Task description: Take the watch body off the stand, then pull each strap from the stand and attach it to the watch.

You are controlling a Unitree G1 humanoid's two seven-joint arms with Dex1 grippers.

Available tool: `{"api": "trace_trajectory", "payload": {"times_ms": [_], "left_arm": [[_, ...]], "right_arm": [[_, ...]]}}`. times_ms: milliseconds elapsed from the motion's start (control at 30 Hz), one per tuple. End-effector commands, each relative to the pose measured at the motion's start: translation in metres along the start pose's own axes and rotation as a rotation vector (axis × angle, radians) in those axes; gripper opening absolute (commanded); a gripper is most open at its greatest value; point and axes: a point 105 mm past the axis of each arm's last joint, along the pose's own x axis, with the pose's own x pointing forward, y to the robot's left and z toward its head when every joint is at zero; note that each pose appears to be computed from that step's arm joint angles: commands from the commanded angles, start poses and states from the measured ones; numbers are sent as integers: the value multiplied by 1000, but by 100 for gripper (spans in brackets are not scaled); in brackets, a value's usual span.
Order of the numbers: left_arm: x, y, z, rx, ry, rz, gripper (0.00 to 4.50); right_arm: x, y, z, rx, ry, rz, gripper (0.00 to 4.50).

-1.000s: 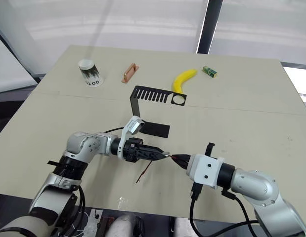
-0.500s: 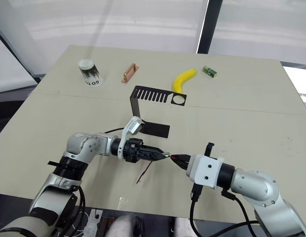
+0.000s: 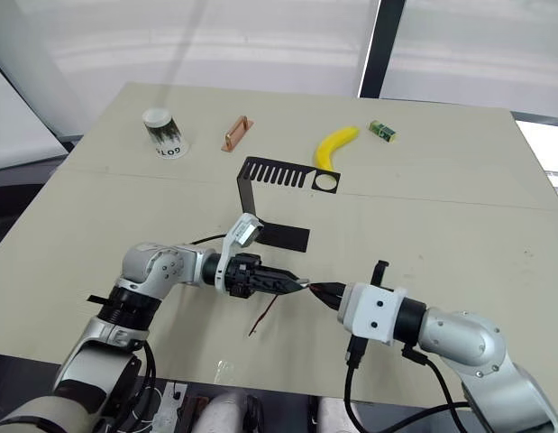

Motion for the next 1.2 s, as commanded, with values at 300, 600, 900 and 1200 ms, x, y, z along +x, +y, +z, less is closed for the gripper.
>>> {"api": "trace_trajectory", "payload": {"times_ms": [300, 600, 900, 1200], "left_arm": [[5, -9, 3, 33, -4, -40, 162], [5, -9, 3, 29, -2, -41, 162], [6, -10, 3, 28, 0, -42, 162], [7, -10, 4, 29, 1, -43, 162]], "right_arm": [[8, 0, 10, -42, -23, 1, 0], [11, 0, 11, -61, -16, 8, 0], [14, -3, 13, -82, -8, 3, 0], [18, -4, 11, -90, 4, 3, 0]]}}
